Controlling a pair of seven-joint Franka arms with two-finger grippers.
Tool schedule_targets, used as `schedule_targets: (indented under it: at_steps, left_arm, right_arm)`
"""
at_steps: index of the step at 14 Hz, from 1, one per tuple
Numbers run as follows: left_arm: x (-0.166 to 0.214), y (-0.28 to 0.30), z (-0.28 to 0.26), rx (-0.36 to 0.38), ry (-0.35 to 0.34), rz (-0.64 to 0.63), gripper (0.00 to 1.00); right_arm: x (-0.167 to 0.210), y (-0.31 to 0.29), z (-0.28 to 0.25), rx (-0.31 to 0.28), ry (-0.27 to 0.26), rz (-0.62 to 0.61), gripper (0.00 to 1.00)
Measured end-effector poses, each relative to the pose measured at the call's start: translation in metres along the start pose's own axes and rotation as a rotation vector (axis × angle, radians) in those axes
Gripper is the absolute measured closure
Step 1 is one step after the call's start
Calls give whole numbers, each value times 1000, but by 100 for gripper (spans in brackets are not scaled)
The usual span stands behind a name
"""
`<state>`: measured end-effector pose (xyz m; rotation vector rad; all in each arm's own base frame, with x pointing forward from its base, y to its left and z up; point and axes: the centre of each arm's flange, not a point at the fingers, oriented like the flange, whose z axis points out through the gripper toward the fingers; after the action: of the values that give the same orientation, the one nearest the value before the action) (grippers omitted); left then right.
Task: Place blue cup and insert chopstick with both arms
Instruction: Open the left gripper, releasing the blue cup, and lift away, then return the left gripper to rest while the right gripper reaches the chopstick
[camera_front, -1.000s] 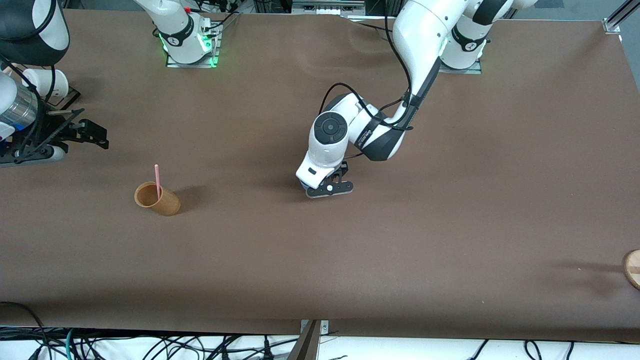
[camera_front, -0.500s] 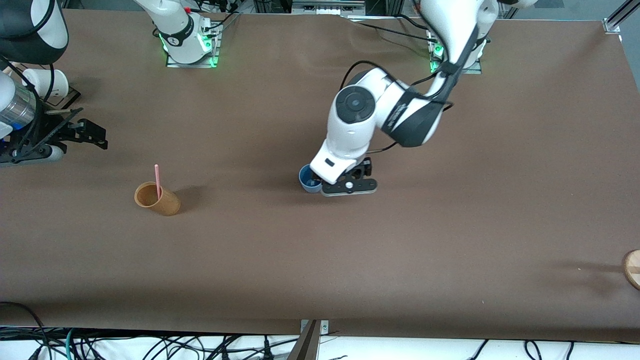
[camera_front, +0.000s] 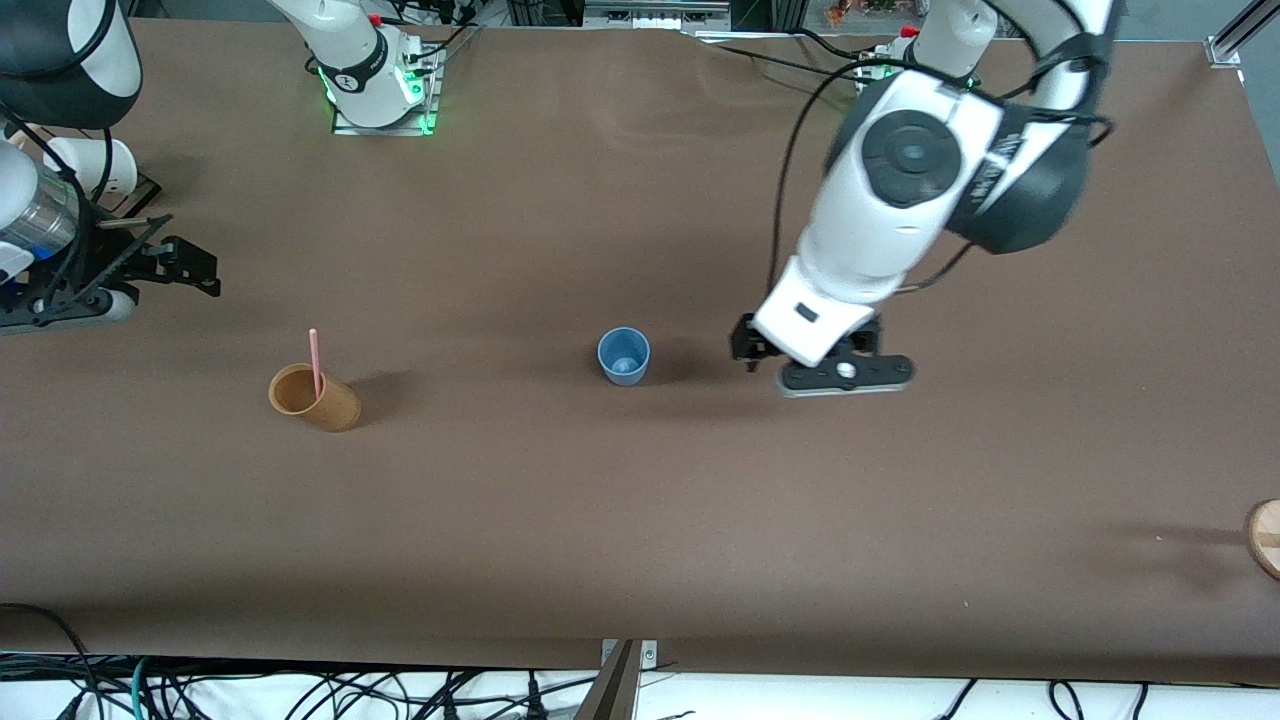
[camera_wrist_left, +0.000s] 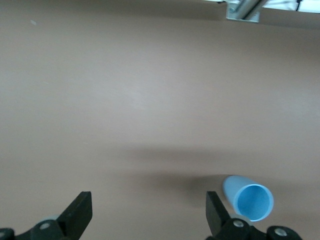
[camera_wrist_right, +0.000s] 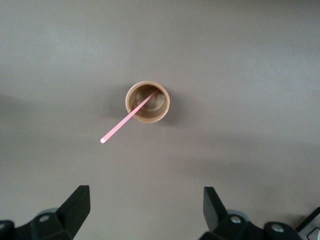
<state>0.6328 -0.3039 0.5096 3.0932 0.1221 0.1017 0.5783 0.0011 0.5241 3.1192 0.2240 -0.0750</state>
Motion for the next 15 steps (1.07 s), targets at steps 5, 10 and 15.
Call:
schedule_targets:
  at_steps: [5, 10, 15]
  left_arm:
    - [26, -112, -45, 0, -43, 99, 0]
    - [25, -204, -87, 14, -87, 159, 0]
    - [13, -278, -98, 25, -129, 111, 0]
  right_arm:
    - [5, 1, 15, 4, -33, 102, 0]
    - [17, -13, 46, 95, -90, 337, 0]
    - [40, -17, 105, 154, -180, 663, 1]
